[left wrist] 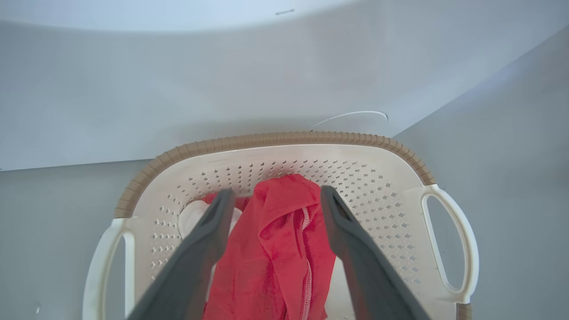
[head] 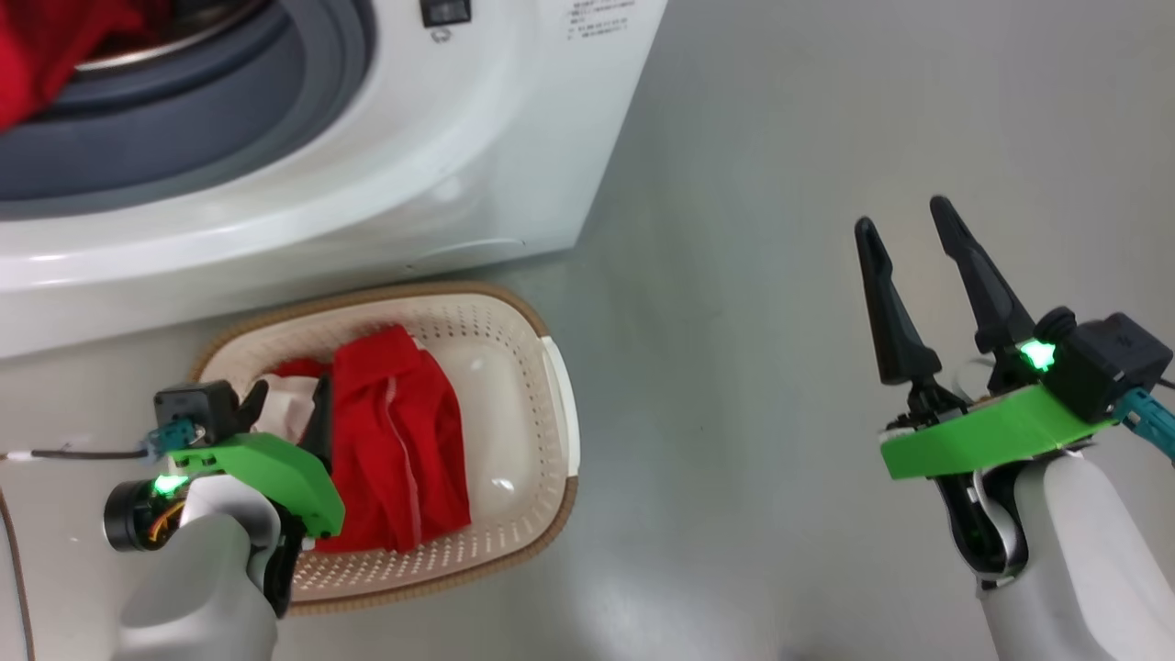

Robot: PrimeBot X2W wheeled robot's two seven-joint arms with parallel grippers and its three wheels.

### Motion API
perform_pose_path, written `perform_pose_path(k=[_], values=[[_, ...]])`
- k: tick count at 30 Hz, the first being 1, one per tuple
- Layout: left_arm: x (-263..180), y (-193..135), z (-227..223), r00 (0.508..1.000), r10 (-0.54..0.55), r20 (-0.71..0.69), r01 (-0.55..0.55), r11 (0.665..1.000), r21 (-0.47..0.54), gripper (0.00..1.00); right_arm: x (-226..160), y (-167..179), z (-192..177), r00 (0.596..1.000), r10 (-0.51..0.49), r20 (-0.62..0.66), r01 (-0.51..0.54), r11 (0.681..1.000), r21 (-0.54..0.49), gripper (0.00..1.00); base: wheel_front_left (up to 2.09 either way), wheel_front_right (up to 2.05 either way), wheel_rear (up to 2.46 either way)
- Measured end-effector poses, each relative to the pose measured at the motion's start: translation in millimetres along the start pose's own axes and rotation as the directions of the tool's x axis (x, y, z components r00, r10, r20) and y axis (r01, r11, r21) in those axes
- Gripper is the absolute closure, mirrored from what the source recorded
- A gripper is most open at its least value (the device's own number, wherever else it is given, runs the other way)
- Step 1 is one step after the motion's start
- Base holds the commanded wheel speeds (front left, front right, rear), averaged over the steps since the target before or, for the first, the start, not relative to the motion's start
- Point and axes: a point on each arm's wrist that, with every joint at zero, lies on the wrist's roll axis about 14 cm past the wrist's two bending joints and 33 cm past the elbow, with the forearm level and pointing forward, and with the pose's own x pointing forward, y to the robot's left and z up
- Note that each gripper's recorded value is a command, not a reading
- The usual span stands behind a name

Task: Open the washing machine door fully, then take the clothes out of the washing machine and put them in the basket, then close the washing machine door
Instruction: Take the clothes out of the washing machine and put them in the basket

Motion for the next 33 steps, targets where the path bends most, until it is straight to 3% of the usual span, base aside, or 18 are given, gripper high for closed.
perform_pose_path(k=[12,21,33], values=[[-51,11,68,0.962,0.072,0.263,-0.069,0.997,-0.024,0.00,-26,6,20,1.000,0.022,0.020,-0.022,1.000,-0.008,0.00,0.00,0.00,0.00],[-103,21,110,0.888,0.117,0.445,-0.126,0.992,-0.010,0.00,-47,13,36,0.998,0.037,0.045,-0.037,0.999,-0.010,0.00,0.00,0.00,0.00],[-167,23,128,0.801,0.149,0.580,-0.191,0.982,0.012,0.00,-77,10,45,0.998,0.019,0.058,-0.019,1.000,-0.001,0.00,0.00,0.00,0.00]])
